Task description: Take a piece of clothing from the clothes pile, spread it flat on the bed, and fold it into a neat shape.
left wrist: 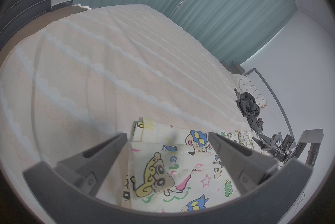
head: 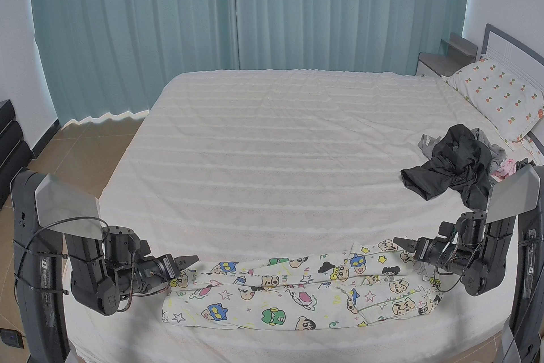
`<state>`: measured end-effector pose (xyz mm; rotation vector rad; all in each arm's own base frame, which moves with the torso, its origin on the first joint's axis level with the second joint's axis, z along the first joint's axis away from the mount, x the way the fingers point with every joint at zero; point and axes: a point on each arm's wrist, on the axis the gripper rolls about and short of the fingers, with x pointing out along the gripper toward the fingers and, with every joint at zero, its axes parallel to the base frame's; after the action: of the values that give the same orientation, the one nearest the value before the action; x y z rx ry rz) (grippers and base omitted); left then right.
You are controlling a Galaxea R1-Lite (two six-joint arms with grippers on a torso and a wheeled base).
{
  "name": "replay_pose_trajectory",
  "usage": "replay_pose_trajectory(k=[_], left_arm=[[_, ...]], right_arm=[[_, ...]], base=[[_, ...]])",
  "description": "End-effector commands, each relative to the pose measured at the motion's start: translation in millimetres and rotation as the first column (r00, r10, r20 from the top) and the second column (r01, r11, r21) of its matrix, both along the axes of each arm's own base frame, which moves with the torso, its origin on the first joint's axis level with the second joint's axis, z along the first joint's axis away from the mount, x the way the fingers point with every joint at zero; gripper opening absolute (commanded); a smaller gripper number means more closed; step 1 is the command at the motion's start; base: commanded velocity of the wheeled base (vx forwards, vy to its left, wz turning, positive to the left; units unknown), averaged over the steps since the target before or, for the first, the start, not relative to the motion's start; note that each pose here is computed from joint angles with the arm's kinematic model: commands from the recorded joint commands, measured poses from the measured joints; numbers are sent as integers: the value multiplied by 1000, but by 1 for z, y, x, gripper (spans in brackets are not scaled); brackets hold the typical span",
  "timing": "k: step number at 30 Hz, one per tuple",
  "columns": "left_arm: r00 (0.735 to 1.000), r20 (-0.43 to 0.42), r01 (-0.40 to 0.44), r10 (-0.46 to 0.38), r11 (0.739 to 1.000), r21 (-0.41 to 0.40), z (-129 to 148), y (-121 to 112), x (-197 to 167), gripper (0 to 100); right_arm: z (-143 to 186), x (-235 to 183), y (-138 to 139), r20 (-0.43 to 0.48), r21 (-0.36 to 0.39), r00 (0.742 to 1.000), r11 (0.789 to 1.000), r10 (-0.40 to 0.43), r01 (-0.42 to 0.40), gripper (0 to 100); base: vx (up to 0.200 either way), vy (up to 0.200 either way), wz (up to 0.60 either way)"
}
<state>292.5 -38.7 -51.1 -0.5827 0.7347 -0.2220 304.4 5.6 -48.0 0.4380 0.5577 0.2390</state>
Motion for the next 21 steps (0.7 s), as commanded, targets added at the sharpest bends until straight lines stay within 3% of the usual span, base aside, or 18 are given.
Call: replay_pose_trajectory(k=[1, 9, 21], left_arm=[[1000, -7, 3, -3, 1000, 2, -2, -1, 0, 0], [1000, -3, 5, -5, 1000, 0, 1, -1, -2, 0], [989, 151, 4, -1, 1000, -15, 34, -3, 16, 0]], right_arm=[[1, 0, 0, 9, 0, 1000, 1000, 1, -1, 100], [1, 0, 0, 10, -2, 1000, 1000, 2, -2, 100], [1, 1, 0, 10, -2, 1000, 1000, -1, 1, 100]], base=[[0, 0, 0], [0, 0, 0], [0, 0, 0]])
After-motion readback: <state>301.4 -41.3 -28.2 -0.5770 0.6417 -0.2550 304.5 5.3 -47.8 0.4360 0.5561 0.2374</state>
